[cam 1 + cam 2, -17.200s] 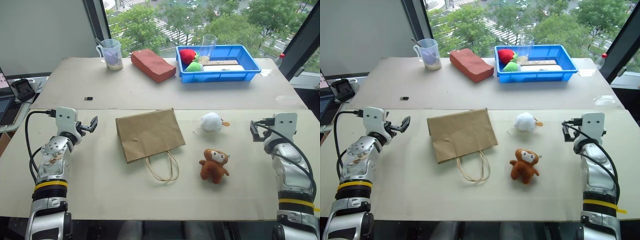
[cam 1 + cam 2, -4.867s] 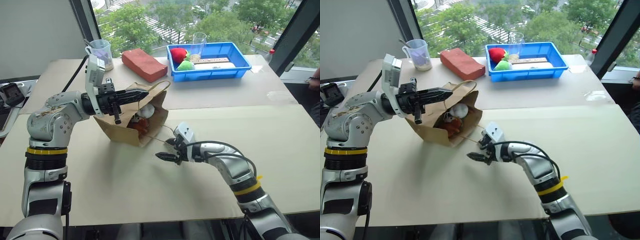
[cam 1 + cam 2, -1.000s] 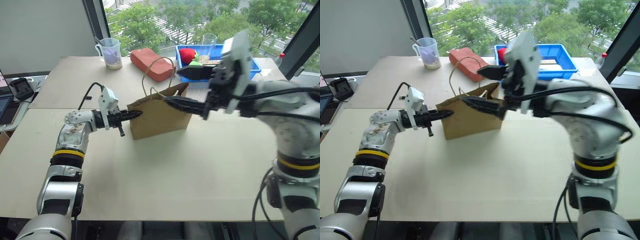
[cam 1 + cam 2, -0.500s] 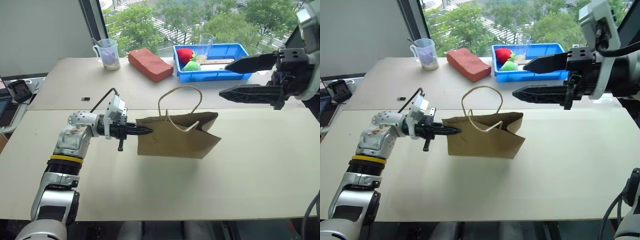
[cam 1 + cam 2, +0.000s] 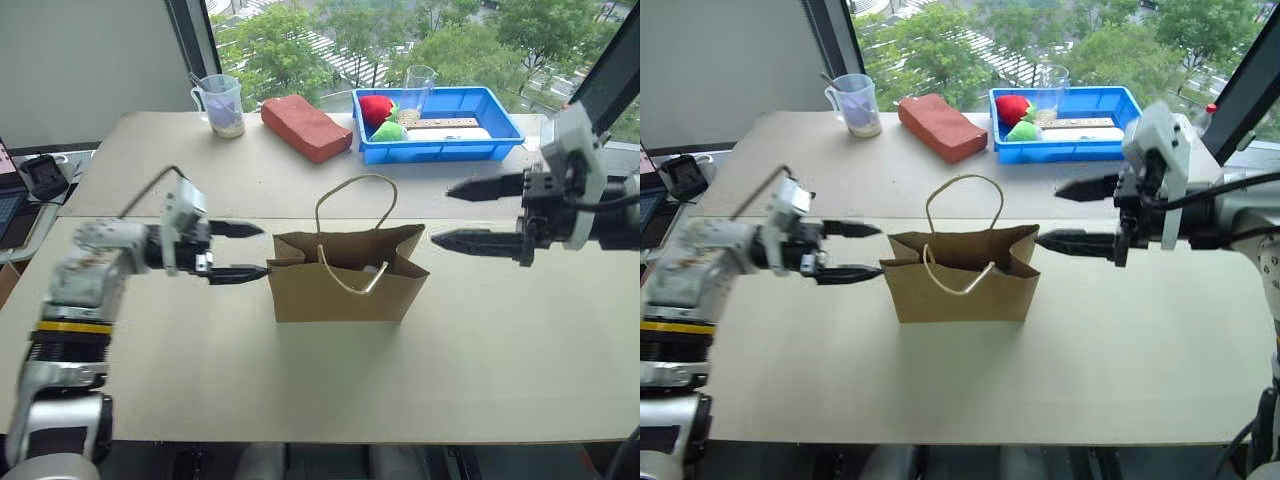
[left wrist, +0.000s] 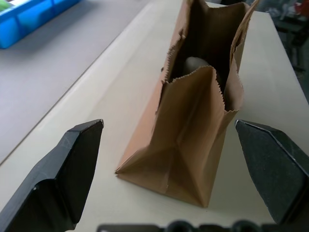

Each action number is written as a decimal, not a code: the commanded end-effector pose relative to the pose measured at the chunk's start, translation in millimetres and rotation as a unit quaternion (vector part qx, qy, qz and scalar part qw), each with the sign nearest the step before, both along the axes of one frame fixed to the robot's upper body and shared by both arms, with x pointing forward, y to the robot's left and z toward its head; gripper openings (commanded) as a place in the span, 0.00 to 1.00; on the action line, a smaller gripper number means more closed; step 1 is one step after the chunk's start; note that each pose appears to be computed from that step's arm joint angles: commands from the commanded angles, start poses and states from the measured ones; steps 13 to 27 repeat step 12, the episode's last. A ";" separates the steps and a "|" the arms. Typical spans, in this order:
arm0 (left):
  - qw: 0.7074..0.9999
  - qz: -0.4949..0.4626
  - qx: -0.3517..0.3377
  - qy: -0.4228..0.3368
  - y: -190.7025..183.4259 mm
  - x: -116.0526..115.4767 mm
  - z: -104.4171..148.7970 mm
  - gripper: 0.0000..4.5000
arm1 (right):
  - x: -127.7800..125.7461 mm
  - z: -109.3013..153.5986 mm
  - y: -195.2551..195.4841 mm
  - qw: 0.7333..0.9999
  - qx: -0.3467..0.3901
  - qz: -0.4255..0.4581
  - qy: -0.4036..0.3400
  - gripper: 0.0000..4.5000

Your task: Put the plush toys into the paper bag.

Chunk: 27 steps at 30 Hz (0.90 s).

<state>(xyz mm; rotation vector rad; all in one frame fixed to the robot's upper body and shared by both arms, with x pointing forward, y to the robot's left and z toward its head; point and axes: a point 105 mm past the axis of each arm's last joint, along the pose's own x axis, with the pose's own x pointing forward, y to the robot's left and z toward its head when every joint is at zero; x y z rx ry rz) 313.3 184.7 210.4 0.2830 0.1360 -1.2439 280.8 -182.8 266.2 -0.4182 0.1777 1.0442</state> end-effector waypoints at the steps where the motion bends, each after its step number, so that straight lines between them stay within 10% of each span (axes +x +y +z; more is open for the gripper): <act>1: 0.998 0.060 0.022 -0.026 19.4 -4.0 20.1 0.98 | -5.8 5.7 -24.5 0.998 -0.028 -0.036 -0.046 1.00; 27: 0.987 0.140 0.025 -0.074 34.2 0.9 39.4 0.98 | -0.9 -11.6 -41.6 0.995 -0.029 -0.079 -0.049 1.00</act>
